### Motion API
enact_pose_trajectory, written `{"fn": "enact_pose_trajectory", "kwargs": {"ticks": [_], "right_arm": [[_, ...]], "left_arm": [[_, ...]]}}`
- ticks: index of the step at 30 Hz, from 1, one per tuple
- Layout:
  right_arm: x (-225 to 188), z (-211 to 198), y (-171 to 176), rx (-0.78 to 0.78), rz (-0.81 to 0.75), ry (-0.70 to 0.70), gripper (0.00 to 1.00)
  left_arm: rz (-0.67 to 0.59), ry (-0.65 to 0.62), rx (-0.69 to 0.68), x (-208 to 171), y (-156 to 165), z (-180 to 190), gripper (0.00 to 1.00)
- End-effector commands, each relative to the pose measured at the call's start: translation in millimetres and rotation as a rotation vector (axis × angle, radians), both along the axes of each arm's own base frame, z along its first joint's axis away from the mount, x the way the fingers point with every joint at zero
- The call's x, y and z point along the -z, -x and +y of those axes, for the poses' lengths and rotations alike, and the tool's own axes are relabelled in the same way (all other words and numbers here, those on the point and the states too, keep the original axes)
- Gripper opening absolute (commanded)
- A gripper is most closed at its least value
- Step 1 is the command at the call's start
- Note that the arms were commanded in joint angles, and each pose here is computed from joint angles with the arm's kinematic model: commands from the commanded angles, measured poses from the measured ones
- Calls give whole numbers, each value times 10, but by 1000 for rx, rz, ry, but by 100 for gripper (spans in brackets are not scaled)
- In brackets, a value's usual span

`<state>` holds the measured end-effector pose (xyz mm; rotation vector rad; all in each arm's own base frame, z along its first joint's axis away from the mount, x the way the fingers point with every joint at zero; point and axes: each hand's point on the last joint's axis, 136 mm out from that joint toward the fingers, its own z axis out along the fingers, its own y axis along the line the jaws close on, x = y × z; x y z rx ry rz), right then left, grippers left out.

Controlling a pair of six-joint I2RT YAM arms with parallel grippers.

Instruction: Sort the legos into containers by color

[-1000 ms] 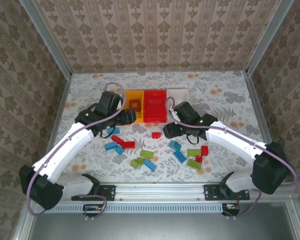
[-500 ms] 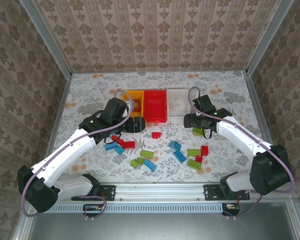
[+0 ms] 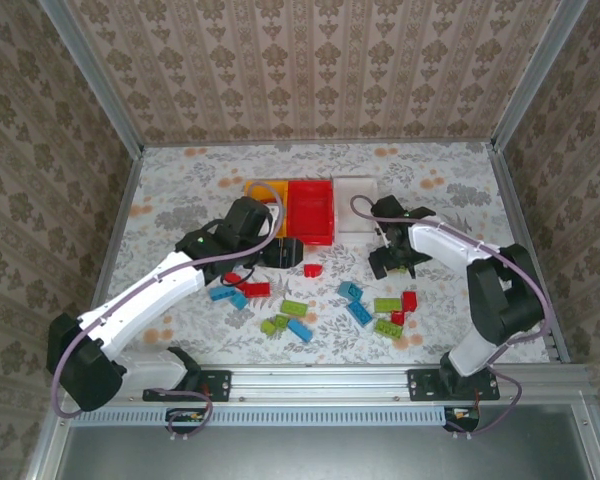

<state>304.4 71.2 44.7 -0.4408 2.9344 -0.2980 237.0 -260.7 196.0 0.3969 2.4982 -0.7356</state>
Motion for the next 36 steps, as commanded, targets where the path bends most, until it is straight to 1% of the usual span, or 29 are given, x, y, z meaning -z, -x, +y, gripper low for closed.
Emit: {"fn": "enact_pose_trajectory", "kwargs": {"ticks": [1, 5, 8, 12, 17, 19, 22, 26, 30, 33, 36], "right_arm": [[9, -96, -178, -46, -17, 55, 92], [116, -158, -254, 7, 10, 16, 84], [189, -86, -300, 10, 25, -27, 77], [257, -44, -310, 39, 41, -64, 63], [284, -65, -276, 83, 38, -90, 50], [277, -81, -256, 102, 37, -102, 43], [213, -92, -217, 117, 14, -112, 38], [-11, -79, -146, 152, -35, -143, 32], [-481, 190, -167, 153, -142, -228, 32], [-784, 497, -343, 199, -218, -352, 32], [-939, 705, -690, 276, -282, -466, 32]], "left_arm": [[-36, 20, 36, -137, -5, -80, 68], [-41, 32, 48, -174, 12, -106, 68], [-40, 64, 72, -205, 42, -164, 68], [-34, 115, 93, -249, 69, -251, 68], [-29, 143, 80, -263, 45, -287, 68], [-28, 146, 79, -261, 42, -295, 69], [-34, 141, 77, -276, 36, -287, 68], [-56, 126, 48, -331, -9, -238, 68], [-116, 111, -33, -525, -143, -131, 68], [-149, 98, -80, -668, -286, -94, 68], [-164, 94, -95, -781, -467, -137, 68]]}}
